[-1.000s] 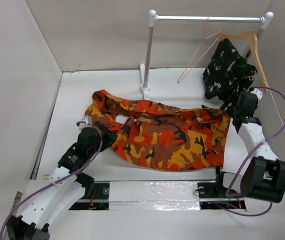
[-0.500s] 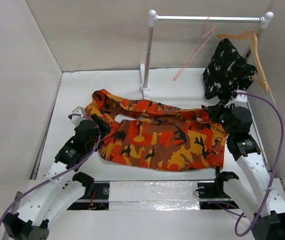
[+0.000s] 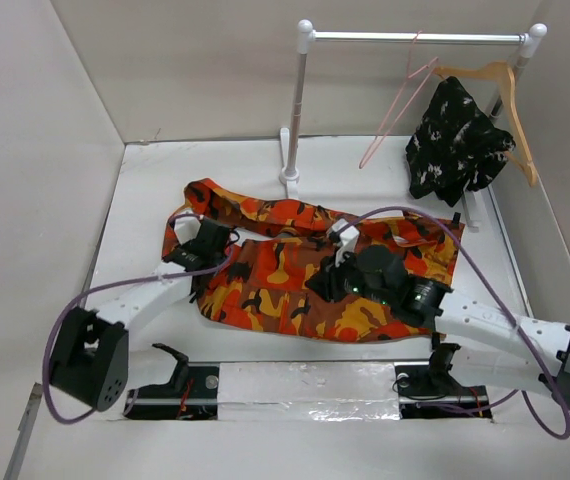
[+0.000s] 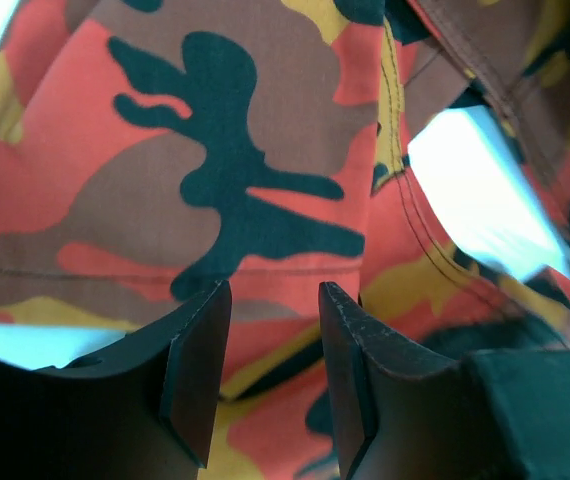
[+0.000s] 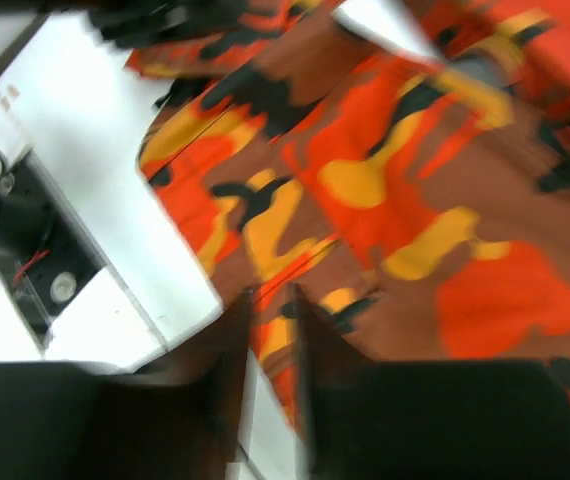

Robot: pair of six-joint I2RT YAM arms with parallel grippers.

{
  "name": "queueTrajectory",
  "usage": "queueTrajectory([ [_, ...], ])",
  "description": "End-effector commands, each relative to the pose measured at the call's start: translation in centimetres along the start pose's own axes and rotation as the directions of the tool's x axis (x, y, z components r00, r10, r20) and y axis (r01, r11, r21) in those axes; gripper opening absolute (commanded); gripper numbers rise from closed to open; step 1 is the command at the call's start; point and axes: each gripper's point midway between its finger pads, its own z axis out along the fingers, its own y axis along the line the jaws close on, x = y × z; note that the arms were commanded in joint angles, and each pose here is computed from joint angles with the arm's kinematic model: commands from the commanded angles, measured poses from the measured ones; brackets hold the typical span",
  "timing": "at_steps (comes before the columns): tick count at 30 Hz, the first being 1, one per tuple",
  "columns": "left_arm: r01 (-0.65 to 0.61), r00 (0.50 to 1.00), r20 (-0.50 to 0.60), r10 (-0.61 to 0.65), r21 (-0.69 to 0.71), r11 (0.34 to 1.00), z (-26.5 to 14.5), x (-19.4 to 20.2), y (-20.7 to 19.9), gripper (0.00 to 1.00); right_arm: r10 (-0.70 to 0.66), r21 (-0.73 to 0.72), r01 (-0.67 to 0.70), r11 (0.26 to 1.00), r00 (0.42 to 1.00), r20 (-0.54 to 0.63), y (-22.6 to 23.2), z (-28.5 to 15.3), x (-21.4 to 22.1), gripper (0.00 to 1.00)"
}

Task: Place the trousers on the hanger
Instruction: Flatten out the trousers at the center of the board.

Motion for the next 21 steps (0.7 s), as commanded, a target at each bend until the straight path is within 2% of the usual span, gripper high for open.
queueTrajectory([
  [1,0.017,0.997,0.074,-0.022,0.067,0.998,0.4,-3.3,-3.5,0.38,-0.006,-0.013,0.007,1.0,0.997,0.072,1.7,1.2,-1.2,0.36],
  [3,-0.018,0.998,0.061,0.017,0.016,1.0,1.6,-3.3,-3.9,0.38,-0.01,-0.057,0.012,0.998,0.999,0.04,3.1,1.7,0.4,0.48],
  [6,-0.082,0.997,0.009,0.082,0.019,0.996,3.0,-2.6,-5.1,0.41,-0.009,-0.084,0.009,0.996,1.0,0.006,4.8,2.5,2.3,0.55],
  [9,-0.139,0.989,-0.041,0.139,0.002,0.99,4.4,-1.2,-5.2,0.42,-0.005,-0.12,0.002,0.993,1.0,-0.027,6.3,3.5,4.1,0.56],
  [11,-0.159,0.986,-0.058,0.159,0.0,0.987,4.7,-0.7,-5.1,0.42,-0.012,-0.142,0.004,0.99,0.999,-0.053,7.1,4.3,5.2,0.62],
  [15,-0.198,0.977,-0.088,0.194,-0.042,0.979,5.6,0.0,-4.6,0.43,-0.067,-0.117,0.046,0.992,0.982,-0.177,7.7,7.9,9.4,0.73],
  [17,-0.2,0.976,-0.095,0.195,-0.054,0.978,5.8,0.3,-4.3,0.39,-0.084,-0.123,0.063,0.99,0.982,-0.172,9.0,9.1,9.3,0.78],
  [18,-0.197,0.977,-0.091,0.192,-0.048,0.979,6.0,0.5,-4.3,0.36,-0.094,-0.121,0.074,0.99,0.98,-0.175,9.3,9.5,9.6,0.78],
  [19,-0.194,0.978,-0.086,0.189,-0.048,0.98,5.9,0.4,-4.2,0.19,-0.101,-0.107,0.081,0.991,0.975,-0.2,9.0,10.1,10.5,0.81],
  [21,-0.188,0.98,-0.076,0.182,-0.077,0.979,5.8,-0.1,-3.9,0.0,-0.097,-0.111,0.077,0.991,0.977,-0.191,9.5,11.0,10.1,0.82],
])
